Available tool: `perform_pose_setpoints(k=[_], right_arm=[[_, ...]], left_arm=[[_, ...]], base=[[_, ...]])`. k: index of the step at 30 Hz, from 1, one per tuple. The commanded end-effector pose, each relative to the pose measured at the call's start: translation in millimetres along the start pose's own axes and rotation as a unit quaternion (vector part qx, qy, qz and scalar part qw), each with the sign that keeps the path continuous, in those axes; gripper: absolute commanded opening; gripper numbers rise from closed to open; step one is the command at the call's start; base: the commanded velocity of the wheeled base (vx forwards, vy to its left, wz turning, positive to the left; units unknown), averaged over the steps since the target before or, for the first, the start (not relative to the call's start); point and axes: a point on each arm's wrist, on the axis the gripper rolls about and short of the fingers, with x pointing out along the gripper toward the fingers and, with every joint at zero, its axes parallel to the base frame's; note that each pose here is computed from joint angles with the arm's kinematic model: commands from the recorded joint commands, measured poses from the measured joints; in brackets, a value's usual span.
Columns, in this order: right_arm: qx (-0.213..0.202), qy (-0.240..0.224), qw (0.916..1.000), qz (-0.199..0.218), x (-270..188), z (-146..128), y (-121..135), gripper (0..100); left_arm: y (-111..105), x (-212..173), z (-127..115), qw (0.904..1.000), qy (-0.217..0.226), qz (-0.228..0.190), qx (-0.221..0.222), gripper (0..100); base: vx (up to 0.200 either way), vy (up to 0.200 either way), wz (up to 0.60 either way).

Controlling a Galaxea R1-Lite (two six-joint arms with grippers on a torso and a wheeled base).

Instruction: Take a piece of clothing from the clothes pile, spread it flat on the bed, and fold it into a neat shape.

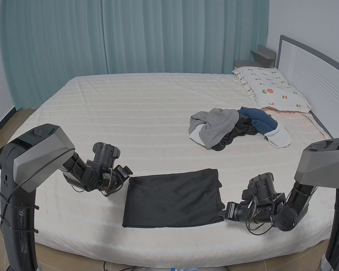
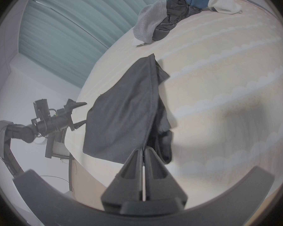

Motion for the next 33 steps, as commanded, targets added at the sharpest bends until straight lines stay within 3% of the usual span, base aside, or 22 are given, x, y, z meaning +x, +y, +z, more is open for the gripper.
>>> perform_pose_setpoints(k=[1,13,14,18,23,28,33], right_arm=[[-0.006,0.008,0.9999,-0.01,-3,-5,-6,0],[-0.006,0.016,0.9997,-0.017,-6,-9,-10,0],[-0.006,0.016,0.9997,-0.017,-6,-9,-10,100],[-0.006,0.009,0.9999,-0.013,-9,-6,-8,100],[0.007,-0.011,0.9999,-0.007,-21,4,-8,100],[0.035,-0.034,0.9986,-0.02,-34,10,-26,100],[0.098,-0.078,0.992,0.014,-47,12,-41,100]], left_arm=[[0,0,0,1.0,0.0,0.0,0.0,100],[-1,-4,1,1.0,0.001,-0.001,-0.001,100],[-1,-4,1,1.0,0.001,-0.001,-0.001,100],[-1,-8,5,1.0,0.001,-0.005,-0.005,100],[3,-21,2,0.9989,0.036,-0.028,0.001,100],[14,-37,-10,0.991,0.109,-0.06,0.049,100],[23,-36,-22,0.9859,0.118,-0.065,0.099,100]], base=[[0.0,0.0,0.0],[0.0,0.0,0.0],[0.0,0.0,0.0],[0.0,0.0,0.0],[0.0,0.0,0.0],[0.0,0.0,0.0],[0.0,0.0,0.0]])
